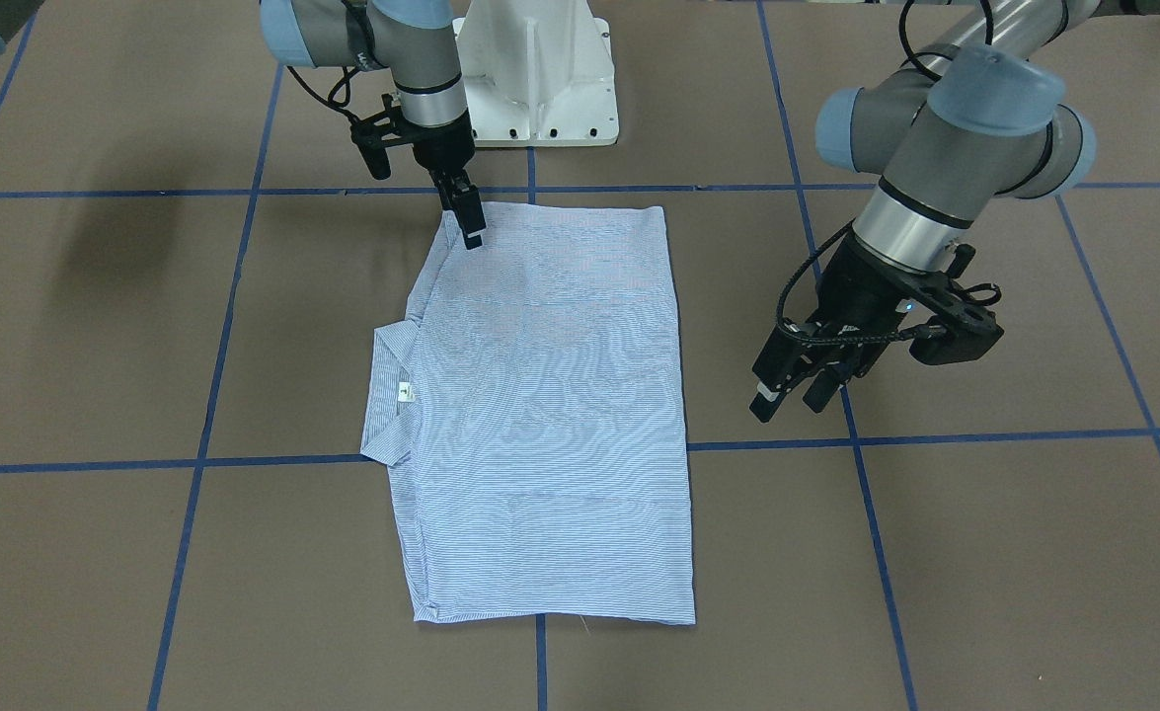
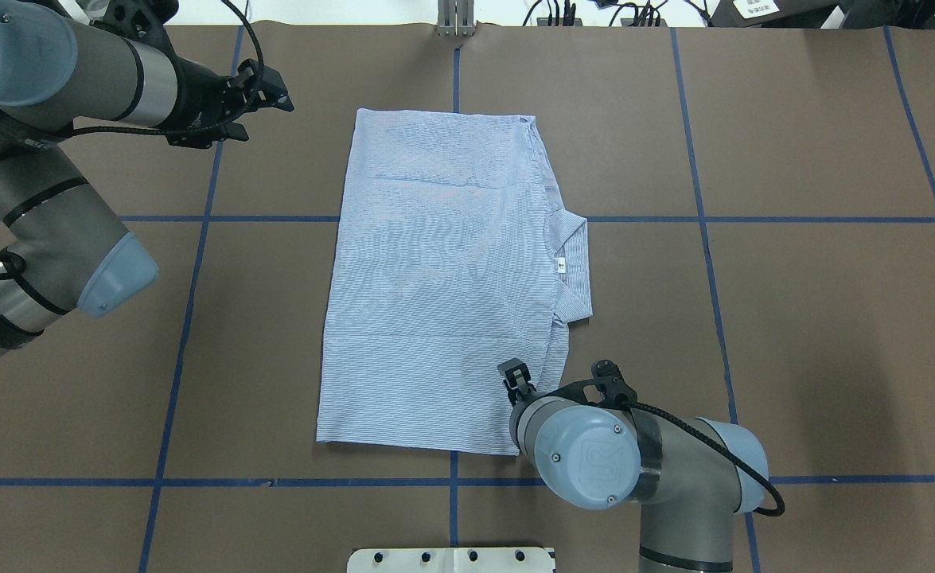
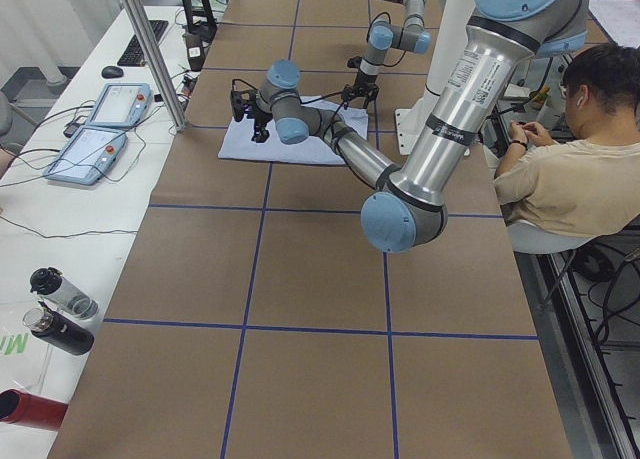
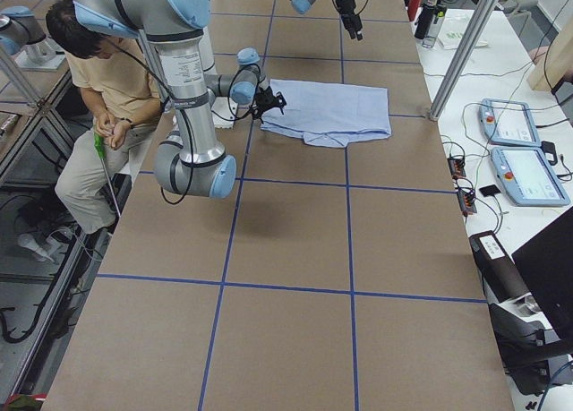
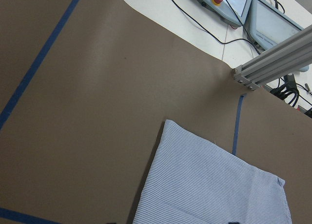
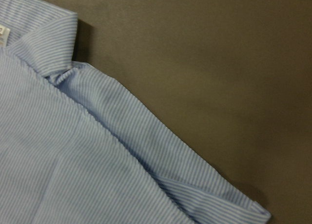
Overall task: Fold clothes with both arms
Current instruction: 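Move the left gripper to the shirt's near corner beside the right gripper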
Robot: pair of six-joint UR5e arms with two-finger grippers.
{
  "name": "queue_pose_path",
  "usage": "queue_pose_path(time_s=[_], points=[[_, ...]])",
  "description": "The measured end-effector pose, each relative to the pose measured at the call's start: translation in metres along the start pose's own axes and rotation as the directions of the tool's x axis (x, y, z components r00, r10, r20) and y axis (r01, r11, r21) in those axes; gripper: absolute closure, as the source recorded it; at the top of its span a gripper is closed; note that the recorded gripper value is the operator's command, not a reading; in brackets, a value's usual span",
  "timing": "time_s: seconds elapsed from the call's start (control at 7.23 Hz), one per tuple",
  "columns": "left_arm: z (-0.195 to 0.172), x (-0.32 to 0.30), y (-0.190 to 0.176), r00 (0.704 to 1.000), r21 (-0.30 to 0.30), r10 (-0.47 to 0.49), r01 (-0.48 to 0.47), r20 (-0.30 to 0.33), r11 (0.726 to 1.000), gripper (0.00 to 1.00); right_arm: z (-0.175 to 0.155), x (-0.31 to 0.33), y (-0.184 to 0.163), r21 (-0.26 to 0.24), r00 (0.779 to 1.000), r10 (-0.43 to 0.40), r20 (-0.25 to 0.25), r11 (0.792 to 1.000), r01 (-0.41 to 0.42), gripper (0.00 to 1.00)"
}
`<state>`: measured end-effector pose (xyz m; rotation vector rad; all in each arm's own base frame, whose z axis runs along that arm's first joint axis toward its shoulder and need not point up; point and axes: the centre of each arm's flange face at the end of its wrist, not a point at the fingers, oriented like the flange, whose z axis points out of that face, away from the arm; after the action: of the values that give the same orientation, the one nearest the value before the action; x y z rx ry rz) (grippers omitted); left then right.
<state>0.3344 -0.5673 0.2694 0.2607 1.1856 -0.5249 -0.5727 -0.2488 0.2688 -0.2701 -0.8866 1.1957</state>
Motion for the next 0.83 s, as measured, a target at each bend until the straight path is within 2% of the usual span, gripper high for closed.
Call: queue_pose_path(time_s=[0.28,0.42,0.69,0.83], points=[[0.0,-0.001,0.0,1.0,0.001,0.0,0.0,0.001,1.0,0.19,0.003,0.012,0.008,0.004,1.0,-0.006,-0.01,1.0,0.006,0.02],[-0.001,-0.001,0.0,1.0,0.001,0.0,0.0,0.0,1.0,0.19,0.004,0.015,0.009,0.005,1.0,-0.008,-0.014,1.0,0.008,0.05],[-0.002,0.0,0.001,1.0,0.002,0.0,0.0,-0.003,1.0,0.19,0.006,0.018,0.01,0.007,1.0,-0.012,-0.02,1.0,0.012,0.25],[-0.003,0.0,0.001,1.0,0.002,0.0,0.0,-0.003,1.0,0.19,0.006,0.019,0.01,0.007,1.0,-0.012,-0.02,1.0,0.012,0.41]])
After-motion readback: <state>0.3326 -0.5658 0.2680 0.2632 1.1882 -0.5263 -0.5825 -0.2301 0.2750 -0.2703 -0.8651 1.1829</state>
